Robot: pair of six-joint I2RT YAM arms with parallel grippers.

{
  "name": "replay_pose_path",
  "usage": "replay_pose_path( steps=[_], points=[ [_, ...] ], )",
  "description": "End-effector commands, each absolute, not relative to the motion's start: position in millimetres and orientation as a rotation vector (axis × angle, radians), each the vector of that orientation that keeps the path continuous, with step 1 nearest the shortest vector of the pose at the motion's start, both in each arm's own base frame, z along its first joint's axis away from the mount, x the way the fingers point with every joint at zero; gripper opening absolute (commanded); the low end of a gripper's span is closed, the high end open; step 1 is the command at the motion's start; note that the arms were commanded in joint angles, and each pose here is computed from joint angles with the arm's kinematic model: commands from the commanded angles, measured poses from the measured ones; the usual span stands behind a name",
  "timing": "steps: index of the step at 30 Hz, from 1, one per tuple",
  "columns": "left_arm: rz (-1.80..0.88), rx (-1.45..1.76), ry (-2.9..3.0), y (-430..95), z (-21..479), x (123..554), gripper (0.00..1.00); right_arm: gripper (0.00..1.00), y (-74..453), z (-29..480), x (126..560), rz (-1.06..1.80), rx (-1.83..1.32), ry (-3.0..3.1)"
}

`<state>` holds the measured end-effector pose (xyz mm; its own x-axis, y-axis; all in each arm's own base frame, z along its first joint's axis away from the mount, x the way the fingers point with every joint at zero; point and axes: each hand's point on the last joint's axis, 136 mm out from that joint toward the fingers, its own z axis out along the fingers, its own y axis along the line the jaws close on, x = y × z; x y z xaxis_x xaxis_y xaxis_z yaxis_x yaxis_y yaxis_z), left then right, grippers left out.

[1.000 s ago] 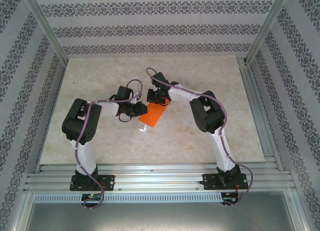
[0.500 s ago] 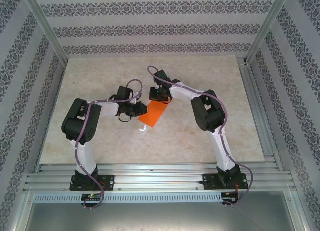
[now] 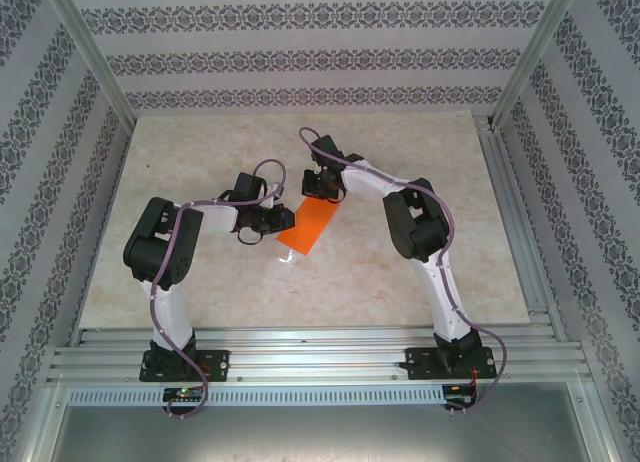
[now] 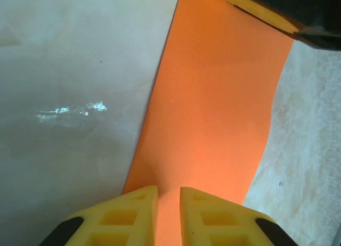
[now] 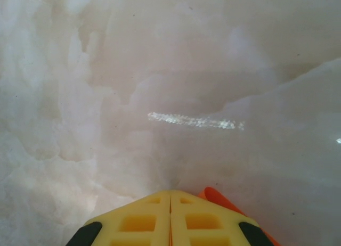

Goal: Fold a paper plane with a square sheet of paper (fold left side to right side)
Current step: First fold in half a square sheet of paper at the center of the table.

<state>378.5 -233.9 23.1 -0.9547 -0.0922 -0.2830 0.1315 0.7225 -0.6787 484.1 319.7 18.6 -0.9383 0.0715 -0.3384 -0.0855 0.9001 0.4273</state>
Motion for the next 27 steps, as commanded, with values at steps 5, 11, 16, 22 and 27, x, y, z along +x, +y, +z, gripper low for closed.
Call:
replay_pose_path(
  steps=[5, 11, 16, 22, 27],
  points=[
    [-0.894, -0.034, 2.816, -210, -29, 346, 0.20, 0.08, 276, 3, 513, 0.486, 0.080, 2.704],
    [-0.894, -0.033, 2.818, -210, -29, 345, 0.20, 0.08, 270, 4, 521, 0.469, 0.088, 2.702],
    [-0.920, -0.026, 2.806, -212, -23, 346, 0.21, 0.09, 264, 26, 533, 0.491, 0.082, 2.662],
    [-1.038, 0.005, 2.707, -228, 19, 361, 0.25, 0.25, 243, 89, 527, 0.470, 0.028, 2.569],
    [-1.119, 0.071, 2.578, -240, 82, 378, 0.33, 0.35, 231, 111, 491, 0.530, 0.025, 2.530]
  ],
)
